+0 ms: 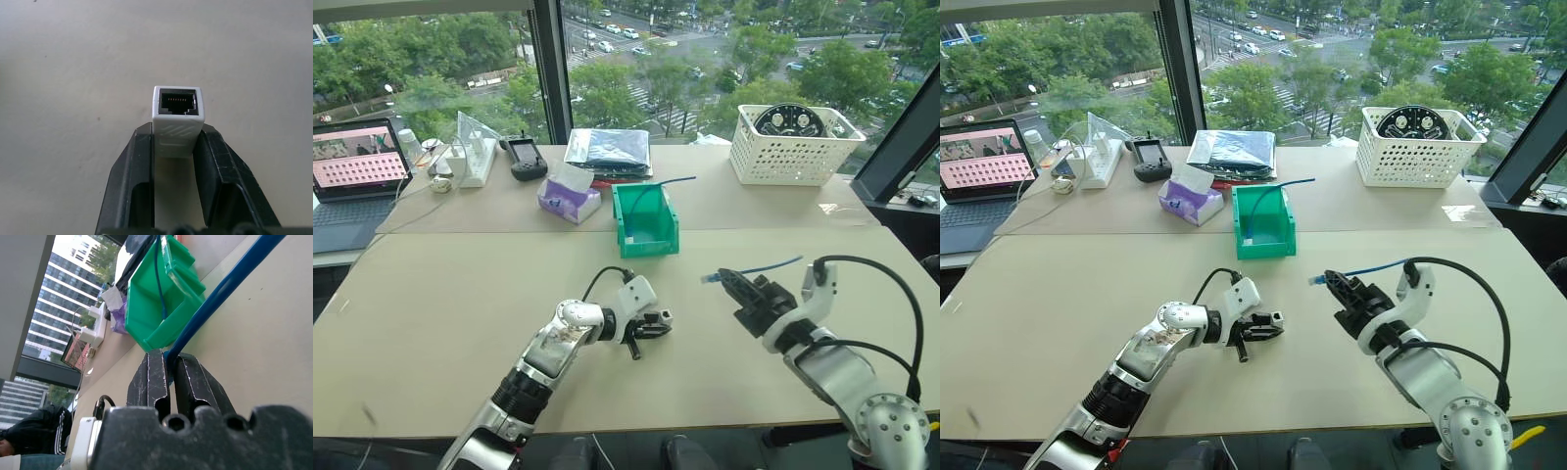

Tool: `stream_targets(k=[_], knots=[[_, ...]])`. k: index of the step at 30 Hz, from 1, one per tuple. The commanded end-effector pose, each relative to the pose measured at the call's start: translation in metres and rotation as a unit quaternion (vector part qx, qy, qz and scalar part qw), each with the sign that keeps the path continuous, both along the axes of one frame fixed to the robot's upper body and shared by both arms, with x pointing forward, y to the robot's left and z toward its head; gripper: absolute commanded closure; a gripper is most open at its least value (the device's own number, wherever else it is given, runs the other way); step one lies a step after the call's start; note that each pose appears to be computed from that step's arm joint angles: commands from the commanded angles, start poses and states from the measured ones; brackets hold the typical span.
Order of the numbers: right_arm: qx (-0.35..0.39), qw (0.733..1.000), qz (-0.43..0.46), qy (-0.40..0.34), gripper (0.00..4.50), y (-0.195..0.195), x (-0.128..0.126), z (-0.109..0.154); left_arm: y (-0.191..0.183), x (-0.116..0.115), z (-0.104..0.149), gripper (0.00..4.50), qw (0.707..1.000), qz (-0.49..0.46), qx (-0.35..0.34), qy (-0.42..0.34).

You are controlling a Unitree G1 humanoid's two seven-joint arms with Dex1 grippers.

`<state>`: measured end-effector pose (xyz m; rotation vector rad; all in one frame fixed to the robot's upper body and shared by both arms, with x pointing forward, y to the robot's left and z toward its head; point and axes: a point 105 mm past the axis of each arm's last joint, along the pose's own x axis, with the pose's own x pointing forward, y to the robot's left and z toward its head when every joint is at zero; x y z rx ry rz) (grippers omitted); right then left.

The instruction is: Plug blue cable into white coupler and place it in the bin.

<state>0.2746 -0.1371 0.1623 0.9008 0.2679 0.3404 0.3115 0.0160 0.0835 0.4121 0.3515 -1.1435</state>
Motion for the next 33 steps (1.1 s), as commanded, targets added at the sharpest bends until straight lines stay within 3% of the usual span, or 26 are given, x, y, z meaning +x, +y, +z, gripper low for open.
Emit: stream_targets(k=[1, 10, 33], knots=[[-0.023, 0.999, 0.025, -0.006, 4.5, 0.018, -0.006, 0.001, 0.006, 0.001, 0.006, 3.87, 0.997, 0.018, 0.065, -0.025], [-0.116, 0.99, 0.076, 0.028, 4.5, 0.042, -0.005, -0.033, 0.0, -0.005, 0.01, 3.87, 0.997, 0.035, 0.076, 0.002], [-0.149, 0.985, 0.087, 0.022, 4.5, 0.048, 0.01, -0.044, 0.0, -0.007, 0.007, 3.87, 0.996, 0.064, 0.054, 0.034]])
